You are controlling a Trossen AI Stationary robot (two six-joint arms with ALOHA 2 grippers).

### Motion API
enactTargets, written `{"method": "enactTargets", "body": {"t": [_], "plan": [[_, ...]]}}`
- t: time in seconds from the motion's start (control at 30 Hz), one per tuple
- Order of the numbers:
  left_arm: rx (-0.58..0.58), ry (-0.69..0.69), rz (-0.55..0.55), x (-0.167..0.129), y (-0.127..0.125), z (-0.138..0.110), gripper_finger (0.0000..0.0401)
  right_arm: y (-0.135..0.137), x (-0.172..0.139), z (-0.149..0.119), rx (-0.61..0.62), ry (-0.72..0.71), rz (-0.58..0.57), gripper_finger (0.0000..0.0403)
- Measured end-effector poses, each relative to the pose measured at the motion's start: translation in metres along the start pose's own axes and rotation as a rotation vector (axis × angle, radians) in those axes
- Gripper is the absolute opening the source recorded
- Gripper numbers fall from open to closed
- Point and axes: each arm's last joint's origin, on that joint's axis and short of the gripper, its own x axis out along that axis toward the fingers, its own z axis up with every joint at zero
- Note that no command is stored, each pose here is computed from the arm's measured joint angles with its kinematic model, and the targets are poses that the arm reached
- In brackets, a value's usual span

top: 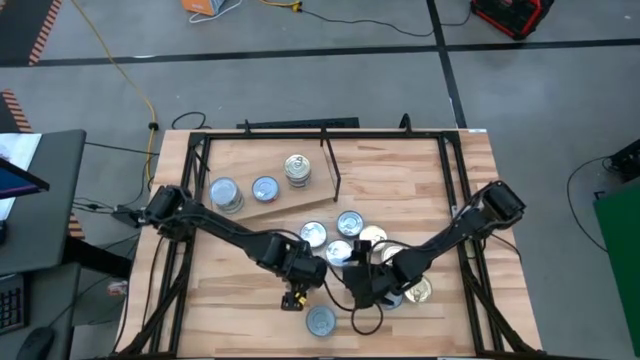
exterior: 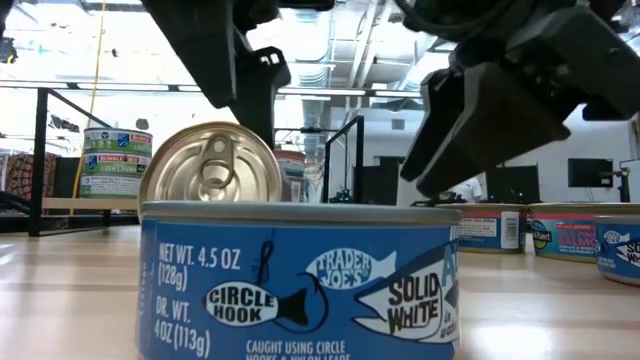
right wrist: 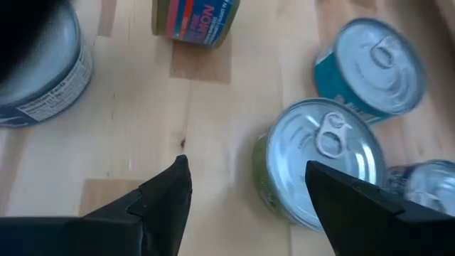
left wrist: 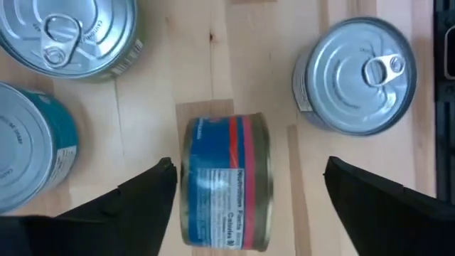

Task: Stack canned seafood by type on shelf
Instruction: Stack the blue pink tuna can on top of the blue pink tuna can on the shelf

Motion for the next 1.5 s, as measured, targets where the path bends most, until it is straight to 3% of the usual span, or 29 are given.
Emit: {"method": "enactTargets", "body": {"t": [0.17, 0.47, 0.83, 1.17, 1.4, 1.5], "plan": [[0.043, -0.01, 0.102, 0.0, -0.003, -0.003, 0.0365, 0.002, -0.01, -0.001, -0.021, -0.007, -0.026, 0.0304], [0.1, 0.001, 0.102, 0.0, -0.017, -0.009, 0.0351, -0.001, -0.011, -0.001, -0.019, -0.001, -0.051, 0.0304], [0.117, 0.067, 0.149, 0.022, -0.016, -0.032, 0.0302, -0.001, -0.011, -0.001, -0.017, -0.01, -0.064, 0.0304], [0.111, 0.08, 0.111, 0.021, -0.017, -0.034, 0.018, -0.001, -0.011, -0.001, -0.012, -0.009, -0.064, 0.0304], [0.123, 0.045, 0.075, 0.001, -0.021, -0.029, 0.0179, -0.002, -0.013, -0.002, -0.024, 0.007, -0.069, 0.0304], [0.137, 0.012, 0.077, -0.019, -0.02, -0.03, 0.0179, -0.003, -0.029, 0.0, -0.026, -0.027, -0.106, 0.0302]]}}
